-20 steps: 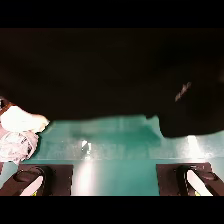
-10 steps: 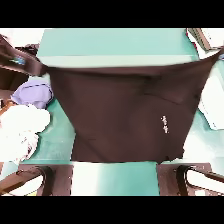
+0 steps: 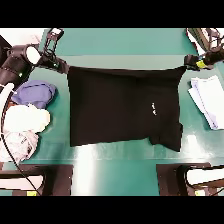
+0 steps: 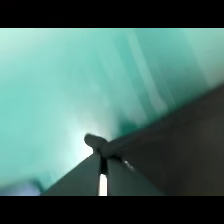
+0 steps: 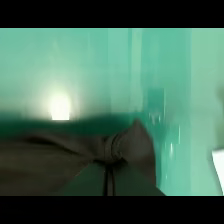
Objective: Fold the shirts.
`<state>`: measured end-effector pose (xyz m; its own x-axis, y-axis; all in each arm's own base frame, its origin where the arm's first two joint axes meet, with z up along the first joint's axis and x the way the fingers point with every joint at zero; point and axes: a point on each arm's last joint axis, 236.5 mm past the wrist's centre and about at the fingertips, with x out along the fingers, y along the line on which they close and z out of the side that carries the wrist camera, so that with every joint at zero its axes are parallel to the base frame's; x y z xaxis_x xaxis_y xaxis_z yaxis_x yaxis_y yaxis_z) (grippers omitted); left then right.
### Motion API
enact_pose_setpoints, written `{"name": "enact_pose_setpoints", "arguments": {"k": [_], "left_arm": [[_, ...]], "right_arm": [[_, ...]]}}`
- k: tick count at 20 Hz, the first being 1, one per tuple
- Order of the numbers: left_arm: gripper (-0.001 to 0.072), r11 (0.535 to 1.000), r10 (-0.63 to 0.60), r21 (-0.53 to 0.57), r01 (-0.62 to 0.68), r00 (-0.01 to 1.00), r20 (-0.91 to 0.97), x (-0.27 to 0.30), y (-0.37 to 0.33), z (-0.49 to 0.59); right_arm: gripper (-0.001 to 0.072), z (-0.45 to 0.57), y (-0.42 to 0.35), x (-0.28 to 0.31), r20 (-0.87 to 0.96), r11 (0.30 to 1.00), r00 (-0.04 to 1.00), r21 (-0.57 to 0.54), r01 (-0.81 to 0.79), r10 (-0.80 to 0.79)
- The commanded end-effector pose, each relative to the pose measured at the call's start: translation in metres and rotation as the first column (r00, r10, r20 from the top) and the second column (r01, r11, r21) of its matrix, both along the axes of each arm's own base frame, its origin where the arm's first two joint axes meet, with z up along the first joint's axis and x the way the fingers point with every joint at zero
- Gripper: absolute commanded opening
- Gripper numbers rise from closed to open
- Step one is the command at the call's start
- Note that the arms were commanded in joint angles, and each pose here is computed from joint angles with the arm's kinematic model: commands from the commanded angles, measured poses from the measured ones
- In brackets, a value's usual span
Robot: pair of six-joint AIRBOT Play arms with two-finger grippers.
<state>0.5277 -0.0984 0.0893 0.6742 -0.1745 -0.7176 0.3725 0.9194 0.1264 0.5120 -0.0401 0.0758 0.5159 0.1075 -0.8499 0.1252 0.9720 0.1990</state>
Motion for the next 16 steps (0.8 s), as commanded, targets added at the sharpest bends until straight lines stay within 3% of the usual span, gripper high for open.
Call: {"name": "enact_pose_setpoints", "arguments": {"k": [1, 5, 10, 16], "left_arm": [[0.0029, 1.000, 0.017, -0.004, -0.017, 0.984, 0.179, 0.036, 0.002, 0.019], [0.0029, 0.999, 0.007, 0.030, -0.011, 0.994, 0.111, 0.032, 0.005, -0.005], [0.0029, 0.986, -0.086, 0.131, 0.107, 0.984, -0.154, -0.015, 0.010, -0.052], [0.0029, 0.981, -0.086, 0.139, 0.139, 0.941, -0.327, -0.045, 0.014, -0.117]], "right_arm": [[0.0015, 0.001, -0.007, 0.039, 0.142, 0.999, 0.989, -0.018, 0.037, -0.034], [0.0014, -0.003, -0.011, 0.037, 0.129, 0.999, 0.991, -0.039, 0.037, -0.031], [0.0014, -0.041, -0.021, -0.019, -0.150, 0.990, 0.989, -0.138, -0.025, 0.004], [0.0019, -0.109, 0.001, -0.071, -0.354, 0.998, 0.935, -0.036, -0.045, 0.029]]}}
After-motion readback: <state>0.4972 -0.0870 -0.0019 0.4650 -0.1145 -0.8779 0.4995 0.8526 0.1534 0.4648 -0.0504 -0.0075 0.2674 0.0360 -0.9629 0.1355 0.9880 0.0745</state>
